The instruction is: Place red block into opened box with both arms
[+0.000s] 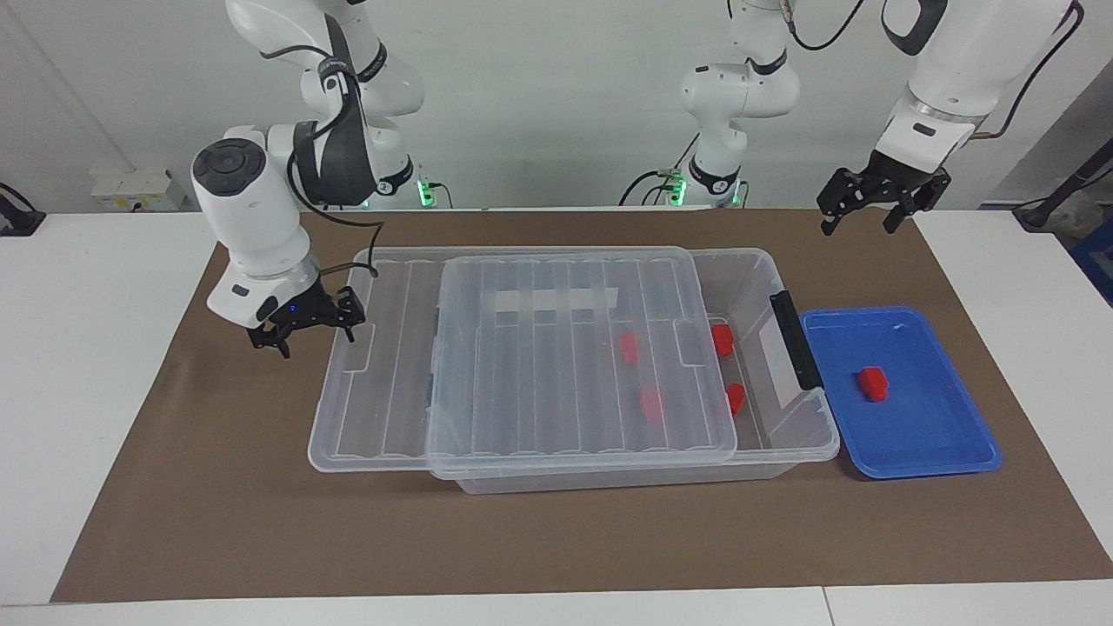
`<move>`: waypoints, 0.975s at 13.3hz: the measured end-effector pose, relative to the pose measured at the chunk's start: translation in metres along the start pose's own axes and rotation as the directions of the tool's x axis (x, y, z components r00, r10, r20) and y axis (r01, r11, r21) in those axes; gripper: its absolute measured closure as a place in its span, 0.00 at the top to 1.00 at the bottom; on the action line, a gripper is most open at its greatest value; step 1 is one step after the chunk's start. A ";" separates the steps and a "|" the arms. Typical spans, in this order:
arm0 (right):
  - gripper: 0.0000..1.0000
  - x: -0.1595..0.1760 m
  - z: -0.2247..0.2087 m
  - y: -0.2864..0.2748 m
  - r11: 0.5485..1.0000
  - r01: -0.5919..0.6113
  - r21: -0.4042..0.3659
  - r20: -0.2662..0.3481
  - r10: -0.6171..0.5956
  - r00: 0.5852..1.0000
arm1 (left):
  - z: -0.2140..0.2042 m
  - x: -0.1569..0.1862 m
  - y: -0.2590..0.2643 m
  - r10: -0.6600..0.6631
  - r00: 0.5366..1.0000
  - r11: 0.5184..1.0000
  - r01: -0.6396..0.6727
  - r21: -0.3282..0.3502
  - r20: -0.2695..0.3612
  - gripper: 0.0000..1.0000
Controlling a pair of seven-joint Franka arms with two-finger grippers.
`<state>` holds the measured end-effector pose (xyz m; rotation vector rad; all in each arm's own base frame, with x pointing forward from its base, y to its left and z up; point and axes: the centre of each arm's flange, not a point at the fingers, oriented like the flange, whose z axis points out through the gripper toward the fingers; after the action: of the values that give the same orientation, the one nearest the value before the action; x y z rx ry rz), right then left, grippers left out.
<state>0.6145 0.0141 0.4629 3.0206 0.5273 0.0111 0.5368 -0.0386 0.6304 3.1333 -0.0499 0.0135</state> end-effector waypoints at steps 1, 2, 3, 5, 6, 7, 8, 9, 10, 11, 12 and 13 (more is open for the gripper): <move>1.00 -0.002 0.001 0.007 1.000 0.009 0.000 0.001 -0.009 1.000 | 0.000 0.000 0.000 0.000 1.000 1.000 0.000 0.000 0.000 1.00; 1.00 -0.004 0.001 0.012 1.000 0.012 0.000 0.002 -0.012 1.000 | 0.000 0.000 0.000 0.000 1.000 1.000 0.000 0.000 0.000 1.00; 1.00 -0.005 0.001 0.015 1.000 0.013 0.000 0.002 -0.013 1.000 | 0.000 0.000 0.000 0.000 1.000 1.000 0.000 0.000 0.000 1.00; 1.00 -0.007 0.001 0.020 1.000 0.022 0.000 0.002 -0.022 1.000 | 0.000 0.000 0.000 0.000 1.000 1.000 0.000 0.000 0.000 1.00; 1.00 -0.009 0.001 0.024 1.000 0.024 0.000 0.003 -0.024 1.000 | 0.000 0.000 0.000 0.000 1.000 1.000 0.000 0.000 0.000 1.00; 1.00 -0.011 0.002 0.029 1.000 0.025 0.000 0.003 -0.025 1.000 | 0.000 0.000 0.000 0.000 1.000 1.000 0.000 0.000 0.000 1.00; 1.00 -0.012 0.002 0.034 1.000 0.026 0.000 0.004 -0.026 1.000 | 0.000 0.000 0.000 -0.001 1.000 1.000 0.001 0.000 0.004 1.00; 1.00 -0.014 0.002 0.037 1.000 0.024 0.000 0.004 -0.024 1.000 | 0.001 -0.001 0.000 -0.001 1.000 1.000 0.001 0.000 0.010 1.00; 1.00 -0.015 0.003 0.039 1.000 0.021 0.000 0.005 -0.022 1.000 | 0.001 -0.002 0.000 -0.001 1.000 1.000 0.001 0.001 0.014 1.00; 1.00 -0.015 0.003 0.040 1.000 0.021 0.000 0.005 -0.021 1.000 | 0.001 -0.002 0.000 -0.001 1.000 1.000 0.001 0.001 0.016 1.00; 1.00 -0.015 0.003 0.040 1.000 0.021 0.000 0.005 -0.021 1.000 | 0.001 -0.003 0.000 -0.001 1.000 1.000 0.001 0.001 0.016 1.00; 1.00 -0.015 0.003 0.040 1.000 0.020 0.000 0.005 -0.020 1.000 | -0.001 -0.004 0.000 -0.001 1.000 1.000 0.001 0.000 0.013 1.00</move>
<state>0.6139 -0.0287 0.4634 3.0145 0.5576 0.0028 0.5330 -0.0383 0.6318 3.1337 -0.0489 -0.0067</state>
